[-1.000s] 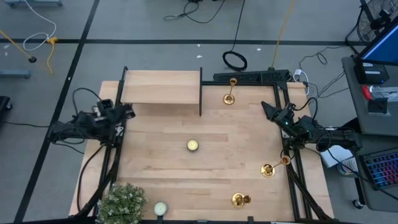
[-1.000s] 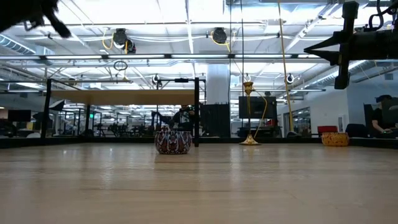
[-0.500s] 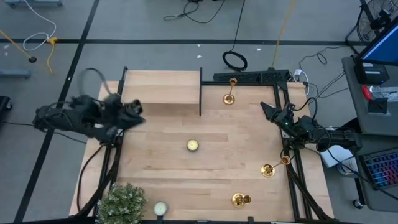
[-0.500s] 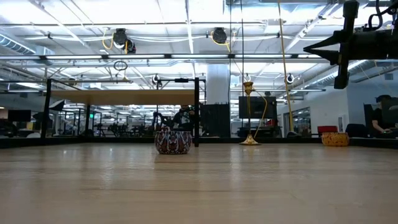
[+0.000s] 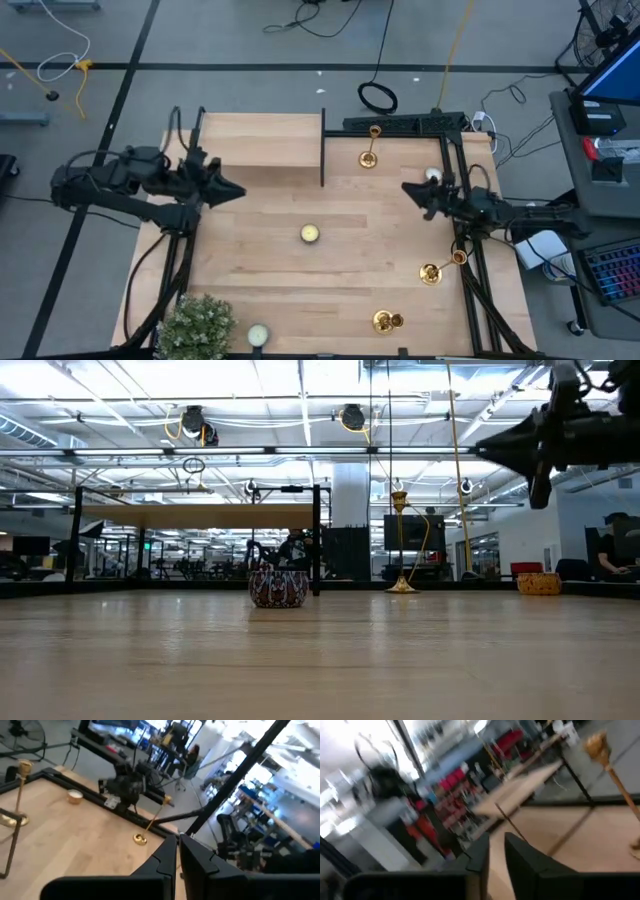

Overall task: Pick & Place candle stick holders
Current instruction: Put the top gold candle holder on the shelf

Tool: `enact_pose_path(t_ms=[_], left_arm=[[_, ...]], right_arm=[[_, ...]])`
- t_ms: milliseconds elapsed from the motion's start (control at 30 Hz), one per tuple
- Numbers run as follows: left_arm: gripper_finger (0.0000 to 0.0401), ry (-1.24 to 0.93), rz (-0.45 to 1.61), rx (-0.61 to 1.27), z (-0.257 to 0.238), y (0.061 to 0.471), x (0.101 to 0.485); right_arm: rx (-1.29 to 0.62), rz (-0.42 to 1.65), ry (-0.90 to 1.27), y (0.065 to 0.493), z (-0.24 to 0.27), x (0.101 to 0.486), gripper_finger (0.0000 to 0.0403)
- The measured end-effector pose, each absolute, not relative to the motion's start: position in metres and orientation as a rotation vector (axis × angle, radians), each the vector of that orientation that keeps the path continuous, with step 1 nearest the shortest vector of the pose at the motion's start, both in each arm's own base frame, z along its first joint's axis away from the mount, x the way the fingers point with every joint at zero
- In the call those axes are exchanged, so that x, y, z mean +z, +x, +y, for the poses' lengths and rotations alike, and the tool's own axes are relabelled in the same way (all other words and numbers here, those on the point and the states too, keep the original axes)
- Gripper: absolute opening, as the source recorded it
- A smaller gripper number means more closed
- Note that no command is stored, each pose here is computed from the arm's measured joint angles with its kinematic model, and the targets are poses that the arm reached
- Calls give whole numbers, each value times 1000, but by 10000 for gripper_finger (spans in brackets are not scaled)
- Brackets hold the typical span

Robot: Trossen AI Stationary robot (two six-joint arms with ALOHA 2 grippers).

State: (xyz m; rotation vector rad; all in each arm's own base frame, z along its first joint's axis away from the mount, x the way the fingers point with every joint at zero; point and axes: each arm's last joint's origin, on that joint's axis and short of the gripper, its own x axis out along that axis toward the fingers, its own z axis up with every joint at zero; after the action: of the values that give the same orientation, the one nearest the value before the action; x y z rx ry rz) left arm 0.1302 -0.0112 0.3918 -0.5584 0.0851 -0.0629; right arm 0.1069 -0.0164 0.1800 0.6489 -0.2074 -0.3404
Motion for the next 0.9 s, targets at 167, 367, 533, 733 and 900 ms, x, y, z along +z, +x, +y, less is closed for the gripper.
enact_pose_path(t_ms=[167,367,533,733,900], left_arm=[[26,-583,99,-11,-9,120,390],[26,-620,141,21,-8,117,385],[26,-642,175,20,-10,117,382],[26,-657,195,15,-12,117,380],[26,-677,215,15,-14,116,378]], right_arm=[[-397,-68,563,119,-18,181,149],[-550,38,429,139,-23,190,232],[-678,126,296,155,-33,195,265],[-796,240,228,172,-56,191,269],[-769,261,273,186,-76,183,270]])
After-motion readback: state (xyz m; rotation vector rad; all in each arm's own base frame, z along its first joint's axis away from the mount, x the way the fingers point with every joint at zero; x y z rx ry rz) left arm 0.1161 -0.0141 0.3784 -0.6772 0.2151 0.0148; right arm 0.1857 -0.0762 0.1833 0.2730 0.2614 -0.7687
